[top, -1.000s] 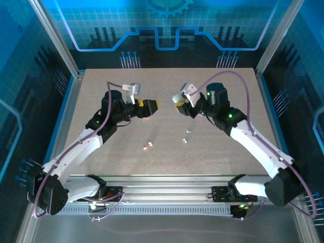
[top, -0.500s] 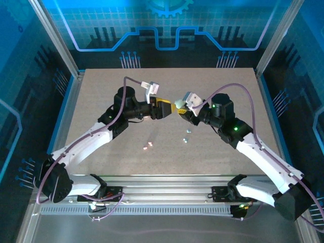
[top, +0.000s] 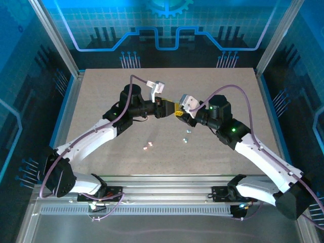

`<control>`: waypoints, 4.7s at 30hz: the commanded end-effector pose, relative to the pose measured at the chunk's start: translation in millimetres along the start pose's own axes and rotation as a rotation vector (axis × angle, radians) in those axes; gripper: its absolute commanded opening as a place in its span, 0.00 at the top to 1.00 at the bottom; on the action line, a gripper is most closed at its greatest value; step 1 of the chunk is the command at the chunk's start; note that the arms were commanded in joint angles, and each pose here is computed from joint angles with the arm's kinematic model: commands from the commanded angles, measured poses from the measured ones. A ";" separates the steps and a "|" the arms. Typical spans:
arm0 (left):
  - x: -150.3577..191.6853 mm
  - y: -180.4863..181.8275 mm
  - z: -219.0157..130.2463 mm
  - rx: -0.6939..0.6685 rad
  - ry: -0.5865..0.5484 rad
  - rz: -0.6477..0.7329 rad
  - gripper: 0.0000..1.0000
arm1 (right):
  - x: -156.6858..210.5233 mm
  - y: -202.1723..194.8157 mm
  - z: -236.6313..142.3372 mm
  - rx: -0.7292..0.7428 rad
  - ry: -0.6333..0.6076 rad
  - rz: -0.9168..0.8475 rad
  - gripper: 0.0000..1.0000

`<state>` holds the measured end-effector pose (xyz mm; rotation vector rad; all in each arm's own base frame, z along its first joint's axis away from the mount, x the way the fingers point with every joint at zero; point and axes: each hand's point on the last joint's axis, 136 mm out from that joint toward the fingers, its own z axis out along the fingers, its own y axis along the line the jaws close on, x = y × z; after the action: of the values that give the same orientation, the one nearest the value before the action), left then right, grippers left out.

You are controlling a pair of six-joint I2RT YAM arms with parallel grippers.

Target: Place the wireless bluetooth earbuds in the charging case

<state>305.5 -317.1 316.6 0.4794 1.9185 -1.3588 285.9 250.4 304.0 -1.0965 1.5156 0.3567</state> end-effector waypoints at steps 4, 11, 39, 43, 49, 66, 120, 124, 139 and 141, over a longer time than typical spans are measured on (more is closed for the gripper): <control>-4.4 1.1 2.1 -0.038 0.001 -0.022 0.74 | -11.8 6.4 4.3 0.021 -0.037 -0.086 0.64; -11.5 -3.8 -5.9 -0.052 -0.032 -0.070 0.87 | -10.4 -5.7 -6.3 0.141 -0.081 -0.122 0.48; -24.5 -29.0 -11.1 0.079 -0.091 -0.252 0.90 | -35.8 -23.3 -21.0 0.142 -0.337 -0.084 0.51; -23.8 -28.4 -11.2 0.076 -0.090 -0.249 0.89 | -41.6 -21.2 -23.1 0.123 -0.355 -0.078 0.48; -25.1 -30.1 -11.4 0.082 -0.091 -0.247 0.89 | -41.6 -20.7 -21.0 0.108 -0.348 -0.068 0.50; -28.1 -33.8 -13.4 0.093 -0.103 -0.225 0.89 | -26.6 -22.0 -18.0 0.103 -0.289 -0.057 0.48; 39.8 -53.2 -49.2 0.202 -0.040 0.792 0.52 | -30.5 51.4 -32.7 -0.627 -0.145 0.108 0.66; 40.6 -54.6 -46.9 0.214 -0.036 0.780 0.51 | -29.4 51.2 -30.5 -0.618 -0.140 0.108 0.66; 39.6 -56.1 -42.3 0.230 -0.023 0.752 0.55 | -24.8 55.4 -24.5 -0.621 -0.129 0.092 0.65; 40.3 -57.8 -42.4 0.241 -0.023 0.748 0.55 | -23.4 56.1 -24.0 -0.625 -0.123 0.088 0.65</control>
<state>234.7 -298.5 316.4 1.1242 1.3874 -1.0198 224.9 267.6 311.6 -1.4338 1.3959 0.9984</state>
